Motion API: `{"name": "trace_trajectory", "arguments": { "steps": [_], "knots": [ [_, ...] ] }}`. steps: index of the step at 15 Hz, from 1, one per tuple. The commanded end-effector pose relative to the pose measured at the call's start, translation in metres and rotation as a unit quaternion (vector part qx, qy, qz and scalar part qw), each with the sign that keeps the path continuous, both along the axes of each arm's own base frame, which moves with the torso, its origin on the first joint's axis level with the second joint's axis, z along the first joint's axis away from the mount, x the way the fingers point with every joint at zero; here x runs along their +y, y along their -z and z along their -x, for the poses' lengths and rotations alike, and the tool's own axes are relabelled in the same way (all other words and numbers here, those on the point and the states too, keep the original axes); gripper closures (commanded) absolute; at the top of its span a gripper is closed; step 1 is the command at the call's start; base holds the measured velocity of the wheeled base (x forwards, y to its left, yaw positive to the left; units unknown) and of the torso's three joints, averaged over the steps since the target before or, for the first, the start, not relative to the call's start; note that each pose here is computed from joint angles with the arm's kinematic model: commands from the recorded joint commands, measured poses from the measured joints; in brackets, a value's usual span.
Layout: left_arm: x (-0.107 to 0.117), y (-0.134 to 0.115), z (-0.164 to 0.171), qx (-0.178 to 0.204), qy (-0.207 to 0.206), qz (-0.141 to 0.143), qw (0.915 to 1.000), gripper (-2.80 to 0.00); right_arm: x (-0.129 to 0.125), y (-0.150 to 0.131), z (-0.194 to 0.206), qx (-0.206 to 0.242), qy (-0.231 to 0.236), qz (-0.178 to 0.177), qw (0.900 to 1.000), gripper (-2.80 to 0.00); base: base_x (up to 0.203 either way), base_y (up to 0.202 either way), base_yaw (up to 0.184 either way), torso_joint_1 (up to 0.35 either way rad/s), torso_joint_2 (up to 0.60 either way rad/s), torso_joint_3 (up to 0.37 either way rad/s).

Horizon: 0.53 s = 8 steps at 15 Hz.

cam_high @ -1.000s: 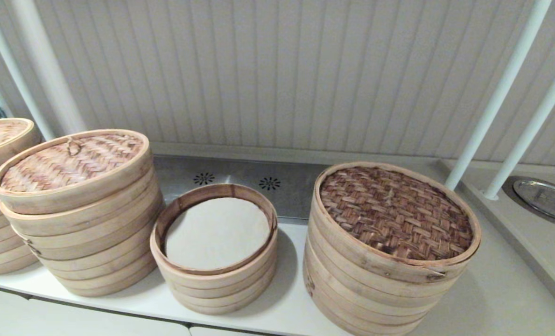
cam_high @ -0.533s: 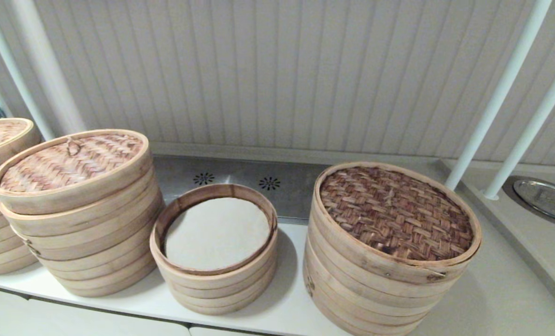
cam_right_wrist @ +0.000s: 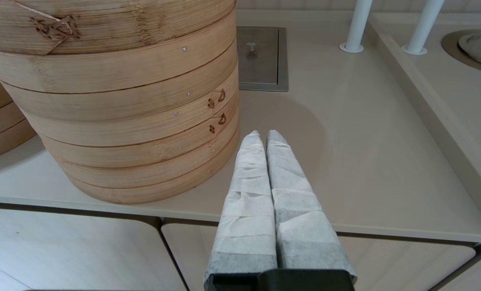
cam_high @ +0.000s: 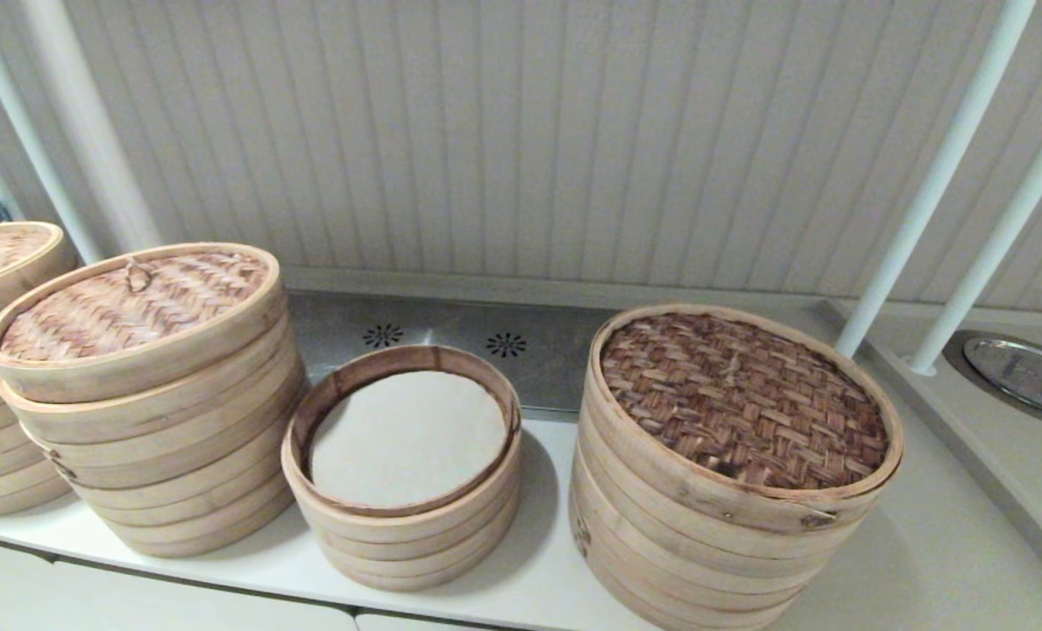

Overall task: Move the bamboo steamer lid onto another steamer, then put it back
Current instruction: Pick up the steamer

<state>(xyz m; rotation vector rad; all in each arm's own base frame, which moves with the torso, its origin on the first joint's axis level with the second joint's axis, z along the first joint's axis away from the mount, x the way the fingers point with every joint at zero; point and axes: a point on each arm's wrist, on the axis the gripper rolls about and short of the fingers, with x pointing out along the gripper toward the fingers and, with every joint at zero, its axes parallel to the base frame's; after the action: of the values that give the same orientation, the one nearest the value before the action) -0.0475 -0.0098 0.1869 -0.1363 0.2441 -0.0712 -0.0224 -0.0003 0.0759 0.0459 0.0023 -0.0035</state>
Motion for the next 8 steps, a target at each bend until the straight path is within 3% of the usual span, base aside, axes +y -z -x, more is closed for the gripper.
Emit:
{"name": "trace_trajectory", "arguments": {
  "steps": [1,5,8],
  "knots": [
    [0.001,0.017,-0.012,0.013,-0.001,0.002,0.9999,0.00,0.000,0.000,0.000,0.000,0.000,0.000,1.000,0.00,0.000,0.000,0.000,0.000,0.00,0.000],
    [0.006,0.063,-0.041,-0.020,-0.030,-0.010,0.9993,0.00,0.000,0.001,0.000,0.002,0.000,0.000,1.000,0.00,0.000,0.000,0.000,0.000,0.00,0.000],
    [0.007,0.075,-0.044,-0.014,-0.034,-0.011,0.9992,0.00,0.000,0.001,0.000,0.001,0.000,0.000,1.000,0.00,0.000,0.000,0.000,0.000,0.00,0.000]
  ]
}}
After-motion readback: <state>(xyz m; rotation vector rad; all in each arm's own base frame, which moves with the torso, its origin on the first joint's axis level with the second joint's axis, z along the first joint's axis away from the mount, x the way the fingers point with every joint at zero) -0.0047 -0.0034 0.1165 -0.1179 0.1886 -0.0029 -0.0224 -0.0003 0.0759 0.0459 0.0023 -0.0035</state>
